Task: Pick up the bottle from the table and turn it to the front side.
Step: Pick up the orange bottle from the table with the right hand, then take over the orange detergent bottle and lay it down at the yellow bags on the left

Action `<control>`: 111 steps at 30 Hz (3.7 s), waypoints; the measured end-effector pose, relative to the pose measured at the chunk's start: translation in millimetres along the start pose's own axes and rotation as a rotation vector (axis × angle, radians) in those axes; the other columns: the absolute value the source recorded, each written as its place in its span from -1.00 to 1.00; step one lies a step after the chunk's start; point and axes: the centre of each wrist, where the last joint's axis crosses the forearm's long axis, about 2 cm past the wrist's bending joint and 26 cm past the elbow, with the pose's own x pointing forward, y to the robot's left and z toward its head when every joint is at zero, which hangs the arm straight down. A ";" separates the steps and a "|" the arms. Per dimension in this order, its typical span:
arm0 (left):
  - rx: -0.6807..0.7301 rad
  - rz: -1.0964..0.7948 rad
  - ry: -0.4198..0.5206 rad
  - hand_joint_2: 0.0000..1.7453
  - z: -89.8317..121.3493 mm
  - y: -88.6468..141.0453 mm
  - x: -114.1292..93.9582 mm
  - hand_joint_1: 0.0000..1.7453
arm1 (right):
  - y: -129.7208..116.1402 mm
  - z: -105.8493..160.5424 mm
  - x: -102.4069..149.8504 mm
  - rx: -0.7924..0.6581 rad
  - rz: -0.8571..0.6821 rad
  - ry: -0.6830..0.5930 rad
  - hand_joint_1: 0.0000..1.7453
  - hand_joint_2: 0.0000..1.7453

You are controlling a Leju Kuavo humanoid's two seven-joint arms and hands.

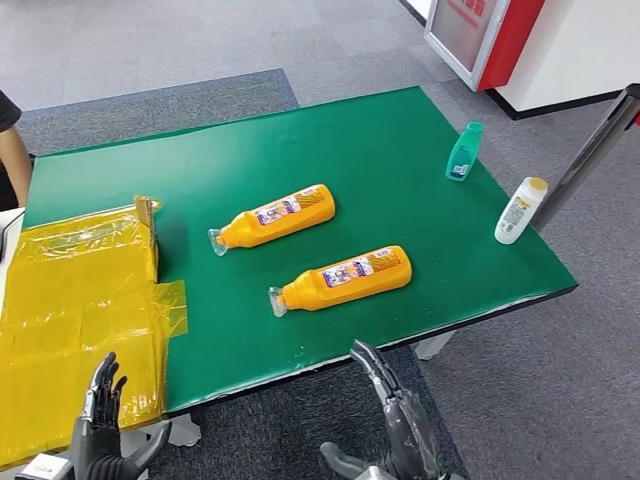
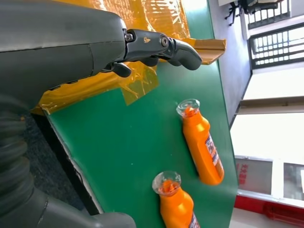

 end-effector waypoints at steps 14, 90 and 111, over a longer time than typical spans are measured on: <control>-0.055 -0.015 -0.004 1.00 -15.4 -0.6 -9.5 -1.00 | -61.2 -73.6 -10.4 -0.042 0.202 0.034 -1.00 1.00; -0.207 -0.066 -0.028 1.00 -37.3 -15.4 -34.1 -1.00 | -61.8 -206.0 -75.6 0.275 0.580 0.278 1.00 1.00; -0.265 0.294 -0.060 1.00 -39.6 -27.8 -12.2 -1.00 | -18.2 -107.1 -9.9 0.092 0.231 -0.070 1.00 1.00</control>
